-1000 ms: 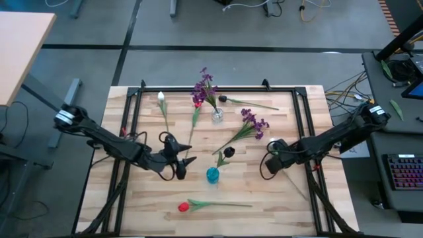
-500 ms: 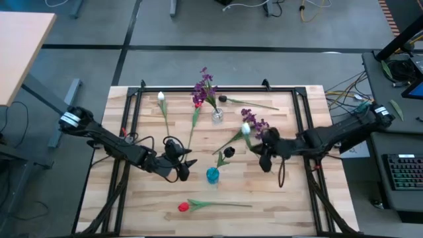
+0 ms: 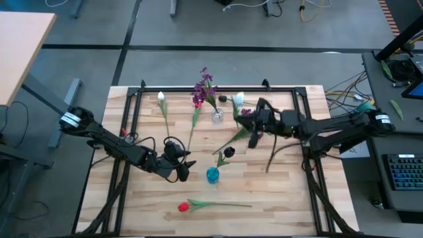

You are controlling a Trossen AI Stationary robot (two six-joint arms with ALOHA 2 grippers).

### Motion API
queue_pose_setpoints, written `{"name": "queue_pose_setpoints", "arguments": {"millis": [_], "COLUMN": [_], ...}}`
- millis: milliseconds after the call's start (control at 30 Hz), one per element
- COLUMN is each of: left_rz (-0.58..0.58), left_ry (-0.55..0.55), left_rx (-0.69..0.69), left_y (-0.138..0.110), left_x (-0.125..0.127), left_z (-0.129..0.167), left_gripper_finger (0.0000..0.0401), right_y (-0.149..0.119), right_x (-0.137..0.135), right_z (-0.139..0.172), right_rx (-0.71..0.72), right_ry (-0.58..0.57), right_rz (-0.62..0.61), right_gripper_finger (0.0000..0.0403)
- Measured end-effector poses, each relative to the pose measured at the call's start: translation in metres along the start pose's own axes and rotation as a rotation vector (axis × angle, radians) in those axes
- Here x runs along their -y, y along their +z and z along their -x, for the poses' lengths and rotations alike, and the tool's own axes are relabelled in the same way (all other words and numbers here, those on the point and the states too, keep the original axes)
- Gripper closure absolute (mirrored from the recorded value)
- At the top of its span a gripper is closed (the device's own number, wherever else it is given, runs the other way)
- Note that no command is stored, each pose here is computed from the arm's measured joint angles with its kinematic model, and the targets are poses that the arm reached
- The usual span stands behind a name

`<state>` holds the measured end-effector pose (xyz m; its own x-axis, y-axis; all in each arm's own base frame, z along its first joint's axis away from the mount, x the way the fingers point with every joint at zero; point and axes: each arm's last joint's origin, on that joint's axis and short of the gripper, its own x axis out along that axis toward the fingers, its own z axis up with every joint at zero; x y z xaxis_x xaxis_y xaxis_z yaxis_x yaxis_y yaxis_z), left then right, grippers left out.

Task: Sort flowers into vase by color
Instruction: Put the bottom white flower into the transparent vase

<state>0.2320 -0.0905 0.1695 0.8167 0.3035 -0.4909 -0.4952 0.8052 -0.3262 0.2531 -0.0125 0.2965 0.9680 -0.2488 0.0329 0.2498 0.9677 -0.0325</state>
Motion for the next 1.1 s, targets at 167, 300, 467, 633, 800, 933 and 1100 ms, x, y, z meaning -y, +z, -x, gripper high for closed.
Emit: {"name": "queue_pose_setpoints", "arguments": {"millis": [167,300,467,633,800,933,1100], "left_rz": [-0.008,-0.011,-0.025,-0.031,-0.046,-0.050,-0.046], "left_ry": [0.011,0.014,0.029,0.056,0.072,0.078,0.078], "left_rx": [-0.009,-0.012,-0.024,-0.045,-0.054,-0.056,-0.056], "left_y": [-0.001,-0.001,-0.002,-0.003,-0.004,-0.004,-0.004], "left_x": [-0.001,-0.002,-0.003,-0.005,-0.007,-0.008,-0.008], "left_z": [0.000,0.000,0.000,0.001,0.001,0.002,0.002], "left_gripper_finger": [0.0156,0.0156,0.0156,0.0156,0.0156,0.0156,0.0156], "right_y": [-0.002,-0.009,-0.027,-0.040,-0.046,-0.049,-0.051], "right_x": [0.026,0.048,0.069,0.075,0.075,0.075,0.075], "right_z": [-0.022,-0.037,-0.051,-0.061,-0.065,-0.066,-0.067], "right_rx": [0.156,0.265,0.329,0.306,0.289,0.279,0.265], "right_ry": [-0.122,-0.153,-0.174,-0.176,-0.178,-0.181,-0.181], "right_rz": [0.040,0.008,-0.047,-0.068,-0.035,-0.021,-0.016], "right_gripper_finger": [0.0387,0.0387,0.0387,0.0387,0.0387,0.0387,0.0379]}}
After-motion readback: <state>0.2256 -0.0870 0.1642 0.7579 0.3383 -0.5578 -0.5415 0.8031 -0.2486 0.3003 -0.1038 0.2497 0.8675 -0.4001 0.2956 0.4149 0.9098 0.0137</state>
